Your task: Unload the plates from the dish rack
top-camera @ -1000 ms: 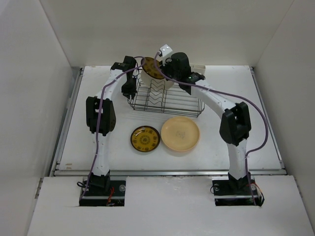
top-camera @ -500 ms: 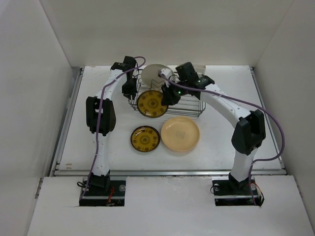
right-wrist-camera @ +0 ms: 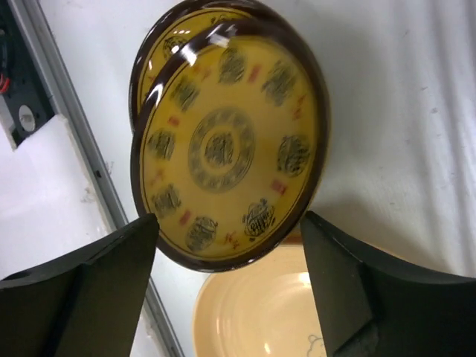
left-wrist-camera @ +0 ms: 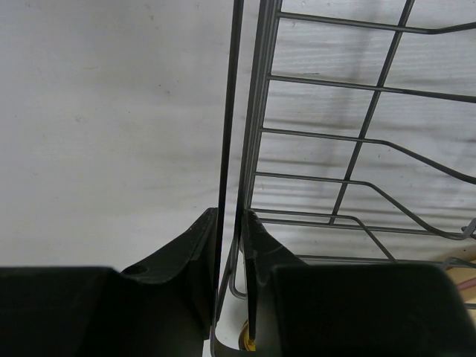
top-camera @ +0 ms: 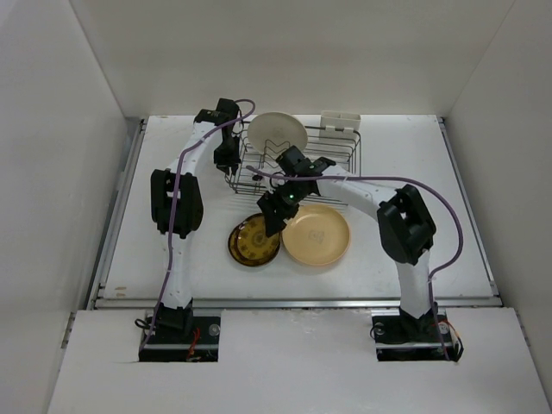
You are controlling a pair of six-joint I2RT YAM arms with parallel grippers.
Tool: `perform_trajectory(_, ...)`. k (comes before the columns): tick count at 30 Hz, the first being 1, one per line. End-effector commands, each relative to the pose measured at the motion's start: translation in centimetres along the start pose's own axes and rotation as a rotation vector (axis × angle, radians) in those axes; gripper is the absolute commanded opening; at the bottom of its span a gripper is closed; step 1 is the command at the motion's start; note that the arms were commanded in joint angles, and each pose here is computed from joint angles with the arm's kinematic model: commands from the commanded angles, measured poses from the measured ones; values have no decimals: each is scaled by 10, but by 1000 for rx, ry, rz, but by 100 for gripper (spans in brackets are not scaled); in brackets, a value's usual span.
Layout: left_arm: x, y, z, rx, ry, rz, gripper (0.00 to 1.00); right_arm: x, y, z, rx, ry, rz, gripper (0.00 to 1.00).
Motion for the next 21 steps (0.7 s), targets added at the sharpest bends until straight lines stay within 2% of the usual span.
perform_trajectory(1, -10, -4, 20, 6, 95, -34, 0, 21, 1, -33, 87, -135, 63, 83)
perform_trajectory(3, -10, -4, 20, 6, 95, -34, 0, 46, 10, -50, 126, -211, 143, 90)
perform_trajectory(5, -10, -4, 20, 6, 95, -34, 0, 71, 11, -67, 158, -295, 300, 93)
perform_trajectory(7, -10, -4, 20, 6, 95, -34, 0, 92, 1, -76, 124, -367, 420, 95)
perform_trajectory(9, -12, -4, 18, 6, 91, -42, 0, 130, -21, -95, 115, -487, 534, 96)
perform_trajectory(10, -12, -4, 18, 6, 91, -42, 0, 122, -28, -92, 104, -469, 529, 96)
perform_trajectory(11, -12, -4, 18, 6, 91, -42, 0, 139, -34, -102, 101, -496, 555, 96)
perform_trajectory(13, -10, -4, 18, 6, 91, -42, 0, 140, -54, -105, 39, -500, 626, 96)
perform_trajectory(17, -10, -3, 17, -3, 92, -42, 0, 164, -103, -115, -44, -594, 828, 94)
perform_trajectory(18, -10, -3, 17, -3, 92, -42, 0, 182, -111, -127, -56, -636, 923, 94)
perform_trajectory(21, -10, -3, 17, -3, 92, -42, 0, 163, -146, -133, -57, -600, 989, 95)
Point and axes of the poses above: each gripper's point midway between its finger pads, its own x axis back along the fingers, its own y axis along the line the jaws close on, z = x × y, the point moved 9 cm from there along x, back along the fingers, and after that the axes turned 9 degrees about x, right-handed, at the moved point
